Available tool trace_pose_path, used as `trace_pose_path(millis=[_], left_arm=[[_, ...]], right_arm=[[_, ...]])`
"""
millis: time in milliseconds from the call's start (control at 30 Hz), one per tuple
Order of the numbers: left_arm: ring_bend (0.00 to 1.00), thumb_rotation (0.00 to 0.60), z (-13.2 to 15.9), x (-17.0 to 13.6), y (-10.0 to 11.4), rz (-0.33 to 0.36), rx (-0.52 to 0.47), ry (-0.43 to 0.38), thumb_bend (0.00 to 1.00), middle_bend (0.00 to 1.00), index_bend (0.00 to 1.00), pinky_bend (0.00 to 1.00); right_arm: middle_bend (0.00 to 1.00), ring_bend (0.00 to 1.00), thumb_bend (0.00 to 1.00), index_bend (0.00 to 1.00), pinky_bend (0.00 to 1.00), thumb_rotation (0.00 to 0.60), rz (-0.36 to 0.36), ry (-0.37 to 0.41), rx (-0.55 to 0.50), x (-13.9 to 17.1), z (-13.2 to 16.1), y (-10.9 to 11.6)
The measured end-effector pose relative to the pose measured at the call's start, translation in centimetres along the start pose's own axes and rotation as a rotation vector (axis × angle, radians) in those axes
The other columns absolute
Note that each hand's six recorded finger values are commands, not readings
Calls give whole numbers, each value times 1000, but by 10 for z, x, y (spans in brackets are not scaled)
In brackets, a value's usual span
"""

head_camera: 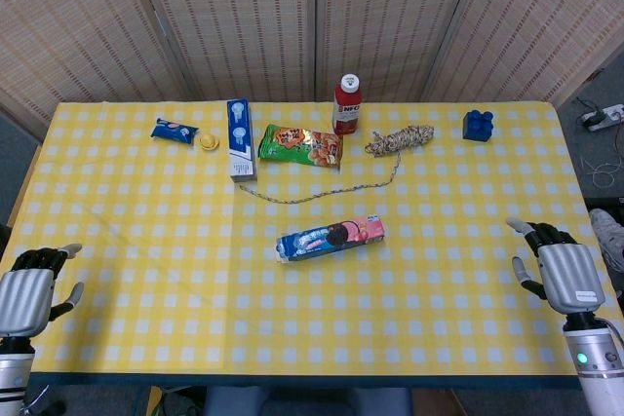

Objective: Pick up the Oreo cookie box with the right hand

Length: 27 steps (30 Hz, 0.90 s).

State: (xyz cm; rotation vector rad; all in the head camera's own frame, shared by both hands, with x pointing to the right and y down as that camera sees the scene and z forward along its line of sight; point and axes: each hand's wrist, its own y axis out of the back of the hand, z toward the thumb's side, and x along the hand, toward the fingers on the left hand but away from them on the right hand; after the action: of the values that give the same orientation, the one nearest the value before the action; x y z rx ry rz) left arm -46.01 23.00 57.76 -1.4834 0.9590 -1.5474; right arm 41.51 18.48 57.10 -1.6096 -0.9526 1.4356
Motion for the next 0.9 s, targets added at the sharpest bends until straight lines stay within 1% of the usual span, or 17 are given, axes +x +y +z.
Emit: trace_pose_path(millis=[367, 467, 567, 667, 800, 900], left_arm=[[273, 600, -1, -4, 1, 6, -4, 4, 337, 351, 317, 222], [273, 600, 0, -4, 2, 7, -5, 4, 336, 351, 317, 222], [273, 600, 1, -3, 3, 10, -7, 1, 337, 351, 318, 222], [273, 600, 3, -3, 3, 10, -7, -5, 337, 351, 319, 222], [273, 600, 4, -5, 4, 12, -8, -7, 337, 351, 322, 222], [273, 600, 4, -7, 4, 11, -10, -2, 337, 351, 330, 222]], right_arm=[[312, 247, 393, 195, 371, 600, 5, 23, 8, -4, 5, 3], [312, 247, 392, 179, 371, 600, 9, 40, 14, -7, 10, 4], [298, 247, 373, 139, 371, 600, 24, 61, 26, -12, 15, 4], [272, 233, 346, 94, 371, 600, 56, 92, 49, -20, 24, 1], [242, 210, 324, 53, 371, 600, 104, 156, 77, -39, 46, -1], [210, 171, 304, 27, 343, 600, 137, 210, 97, -53, 64, -4]])
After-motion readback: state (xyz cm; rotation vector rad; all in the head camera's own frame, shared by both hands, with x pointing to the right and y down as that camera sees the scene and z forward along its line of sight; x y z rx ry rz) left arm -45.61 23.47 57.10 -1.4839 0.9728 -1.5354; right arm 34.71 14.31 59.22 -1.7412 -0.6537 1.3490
